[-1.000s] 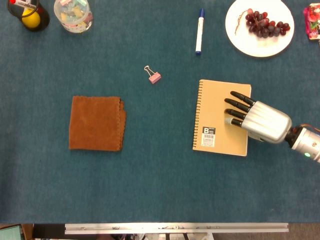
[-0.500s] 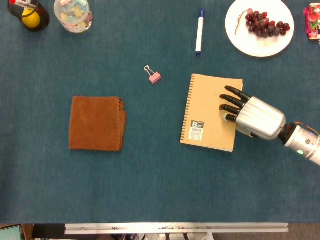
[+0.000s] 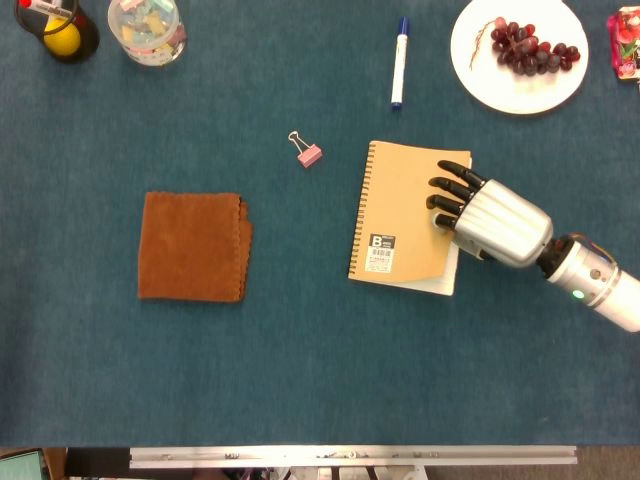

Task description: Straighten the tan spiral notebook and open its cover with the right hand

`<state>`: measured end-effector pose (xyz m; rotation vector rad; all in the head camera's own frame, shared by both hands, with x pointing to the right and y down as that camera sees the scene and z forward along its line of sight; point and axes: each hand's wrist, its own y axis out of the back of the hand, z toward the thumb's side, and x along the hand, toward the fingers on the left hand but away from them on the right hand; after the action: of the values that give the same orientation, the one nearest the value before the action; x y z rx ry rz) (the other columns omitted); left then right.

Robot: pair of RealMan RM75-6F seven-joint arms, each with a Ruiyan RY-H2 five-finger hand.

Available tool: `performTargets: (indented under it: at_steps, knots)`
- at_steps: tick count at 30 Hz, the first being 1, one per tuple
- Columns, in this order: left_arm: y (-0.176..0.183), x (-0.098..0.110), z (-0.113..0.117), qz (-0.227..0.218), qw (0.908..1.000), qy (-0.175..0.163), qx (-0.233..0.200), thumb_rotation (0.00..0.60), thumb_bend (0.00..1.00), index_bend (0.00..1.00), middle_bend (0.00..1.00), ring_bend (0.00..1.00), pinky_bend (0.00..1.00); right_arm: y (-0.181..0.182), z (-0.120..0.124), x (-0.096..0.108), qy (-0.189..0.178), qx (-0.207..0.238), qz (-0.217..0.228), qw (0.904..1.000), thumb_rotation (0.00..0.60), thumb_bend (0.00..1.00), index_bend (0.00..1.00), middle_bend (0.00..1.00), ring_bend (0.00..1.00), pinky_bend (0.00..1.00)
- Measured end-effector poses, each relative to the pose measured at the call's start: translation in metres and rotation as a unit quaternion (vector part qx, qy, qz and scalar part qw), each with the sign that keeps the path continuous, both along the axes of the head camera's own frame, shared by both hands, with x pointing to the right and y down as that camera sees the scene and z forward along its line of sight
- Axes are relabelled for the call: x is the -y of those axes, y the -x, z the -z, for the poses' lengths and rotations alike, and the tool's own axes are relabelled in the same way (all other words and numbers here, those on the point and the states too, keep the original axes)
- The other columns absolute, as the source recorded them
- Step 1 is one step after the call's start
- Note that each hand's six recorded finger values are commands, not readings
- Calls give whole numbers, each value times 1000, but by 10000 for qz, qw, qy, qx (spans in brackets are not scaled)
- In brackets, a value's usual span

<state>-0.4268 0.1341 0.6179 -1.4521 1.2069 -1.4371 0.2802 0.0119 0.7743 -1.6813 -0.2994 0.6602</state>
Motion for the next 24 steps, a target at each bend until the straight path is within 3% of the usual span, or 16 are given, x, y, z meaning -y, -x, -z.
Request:
performTargets:
  at_steps: [13, 24]
  knots:
    - [-3, 2, 1, -81, 9999, -64, -21, 600, 489, 138, 123, 26, 53, -22, 7, -2, -21, -3, -108, 9999, 600, 571, 863, 521, 339, 205]
    - [-12, 3, 0, -198, 9998, -65, -48, 600, 489, 138, 123, 26, 53, -79, 46, 0, -318, -70, -299, 9990, 600, 571, 895, 550, 365, 216]
